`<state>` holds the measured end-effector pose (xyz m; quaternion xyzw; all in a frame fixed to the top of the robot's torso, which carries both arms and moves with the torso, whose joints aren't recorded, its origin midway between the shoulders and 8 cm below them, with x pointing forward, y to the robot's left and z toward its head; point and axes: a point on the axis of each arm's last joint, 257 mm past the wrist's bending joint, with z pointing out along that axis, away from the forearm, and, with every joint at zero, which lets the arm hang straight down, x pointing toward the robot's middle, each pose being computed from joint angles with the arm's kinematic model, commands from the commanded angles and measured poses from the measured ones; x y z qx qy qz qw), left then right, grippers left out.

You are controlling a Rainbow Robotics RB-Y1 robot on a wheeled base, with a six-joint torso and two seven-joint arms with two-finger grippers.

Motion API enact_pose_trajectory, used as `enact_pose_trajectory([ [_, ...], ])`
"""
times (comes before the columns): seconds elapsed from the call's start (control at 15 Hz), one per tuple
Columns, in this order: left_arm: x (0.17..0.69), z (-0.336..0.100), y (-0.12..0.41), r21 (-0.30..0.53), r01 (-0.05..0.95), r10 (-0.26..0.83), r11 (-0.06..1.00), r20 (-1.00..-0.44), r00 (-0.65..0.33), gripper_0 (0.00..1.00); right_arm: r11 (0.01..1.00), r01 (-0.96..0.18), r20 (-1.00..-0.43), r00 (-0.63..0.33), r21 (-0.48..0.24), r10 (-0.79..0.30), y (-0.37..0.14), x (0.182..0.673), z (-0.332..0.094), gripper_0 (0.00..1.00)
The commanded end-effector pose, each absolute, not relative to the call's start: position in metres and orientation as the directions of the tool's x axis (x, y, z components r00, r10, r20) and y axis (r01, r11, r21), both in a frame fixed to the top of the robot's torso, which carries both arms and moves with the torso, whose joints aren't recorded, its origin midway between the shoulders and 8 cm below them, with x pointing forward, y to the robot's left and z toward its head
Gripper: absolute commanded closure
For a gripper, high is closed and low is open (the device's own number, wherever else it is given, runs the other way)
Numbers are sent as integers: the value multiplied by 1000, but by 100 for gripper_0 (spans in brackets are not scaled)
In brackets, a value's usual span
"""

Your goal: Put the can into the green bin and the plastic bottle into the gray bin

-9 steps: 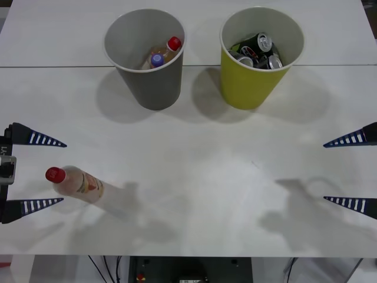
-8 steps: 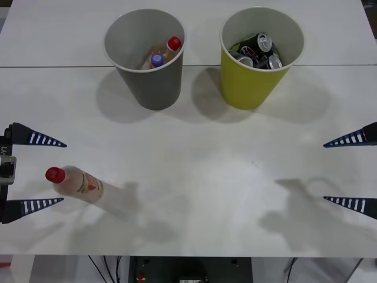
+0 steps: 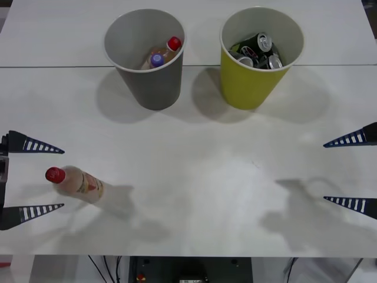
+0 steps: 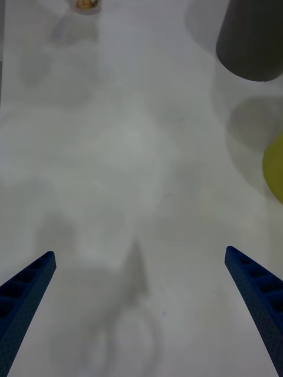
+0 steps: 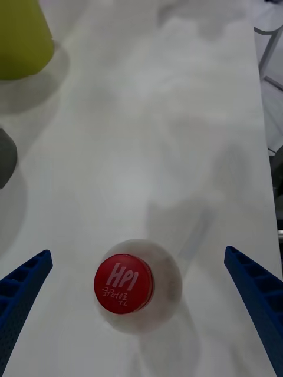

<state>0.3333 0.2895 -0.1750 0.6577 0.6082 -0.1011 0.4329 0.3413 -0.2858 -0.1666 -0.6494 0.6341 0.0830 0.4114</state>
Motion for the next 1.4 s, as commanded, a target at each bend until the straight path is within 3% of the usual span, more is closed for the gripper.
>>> enact_pose_trajectory([
  [0.07,336,-171,298,407,894,668,185,-719,190,0,143,-892,-630,182,-429,-755,-286,341,-167,0],
  [0.47,331,-177,304,340,897,569,281,-812,129,0,143,-892,-630,182,-429,-755,-286,341,-167,0],
  [1.0,334,-201,315,420,847,536,325,-820,201,0,143,-892,-630,182,-429,-755,-286,341,-167,0],
  [1.4,338,-227,318,374,837,420,400,-886,195,0,143,-892,-630,182,-429,-755,-286,341,-167,0],
])
